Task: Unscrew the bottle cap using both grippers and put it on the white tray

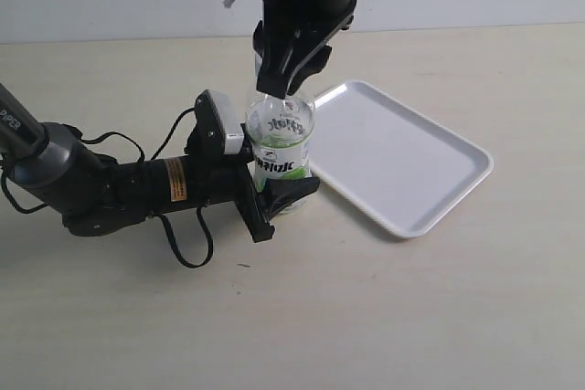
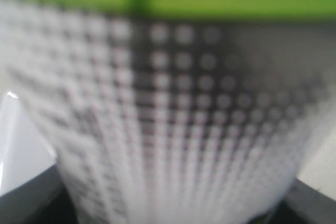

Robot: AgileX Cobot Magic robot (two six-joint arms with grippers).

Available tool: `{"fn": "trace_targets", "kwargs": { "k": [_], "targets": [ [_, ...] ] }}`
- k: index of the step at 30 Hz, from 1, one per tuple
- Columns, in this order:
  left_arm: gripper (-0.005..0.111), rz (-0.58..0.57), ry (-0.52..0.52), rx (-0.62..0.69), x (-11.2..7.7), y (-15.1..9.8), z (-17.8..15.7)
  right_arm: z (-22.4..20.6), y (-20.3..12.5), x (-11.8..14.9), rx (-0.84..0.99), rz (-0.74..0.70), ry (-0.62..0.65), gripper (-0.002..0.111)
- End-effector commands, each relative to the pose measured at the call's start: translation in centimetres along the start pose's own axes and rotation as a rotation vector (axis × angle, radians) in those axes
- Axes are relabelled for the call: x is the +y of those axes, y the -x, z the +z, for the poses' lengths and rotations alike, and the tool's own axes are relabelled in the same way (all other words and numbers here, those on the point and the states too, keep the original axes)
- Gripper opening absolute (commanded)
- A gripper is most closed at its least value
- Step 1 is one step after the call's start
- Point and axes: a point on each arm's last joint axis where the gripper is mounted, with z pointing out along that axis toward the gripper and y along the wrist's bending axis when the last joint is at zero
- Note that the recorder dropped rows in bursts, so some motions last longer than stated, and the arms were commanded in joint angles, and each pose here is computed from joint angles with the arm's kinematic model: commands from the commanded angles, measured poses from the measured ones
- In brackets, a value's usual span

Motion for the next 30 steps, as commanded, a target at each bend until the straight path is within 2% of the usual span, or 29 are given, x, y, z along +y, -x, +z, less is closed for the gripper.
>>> {"fn": "trace_targets", "kwargs": {
  "k": [1,6,9,14,19,22,25,30],
  "targets": [
    [0.002,0.01,-0.007,0.018,-0.03,0.14,0.04,-0.24,0.01,-0.04,-0.004,-0.094,-0.017,0.0],
    [0.002,0.01,-0.007,0.02,-0.03,0.11,0.04,-0.24,0.01,-0.04,-0.004,-0.089,-0.017,0.0],
    [0.002,0.01,-0.007,0.02,-0.03,0.11,0.04,-0.33,0.01,-0.02,-0.007,-0.05,-0.017,0.006],
    [0.002,0.01,-0.007,0.02,-0.03,0.11,0.04,-0.77,-0.06,0.0,-0.017,0.035,-0.02,0.027],
    [0.002,0.01,-0.006,0.028,-0.02,0.05,0.03,-1.11,-0.09,0.06,-0.028,0.121,-0.016,0.054],
    [0.002,0.01,-0.005,0.035,-0.01,-0.02,0.03,-1.11,-0.09,0.06,-0.028,0.166,-0.016,0.064],
    [0.002,0.01,-0.005,0.035,-0.01,-0.02,0.03,-1.11,0.03,0.1,-0.042,0.205,-0.009,0.069],
    [0.002,0.01,-0.005,0.035,-0.01,-0.02,0.03,-1.07,0.62,0.34,-0.099,0.35,0.031,0.069]
  ]
}}
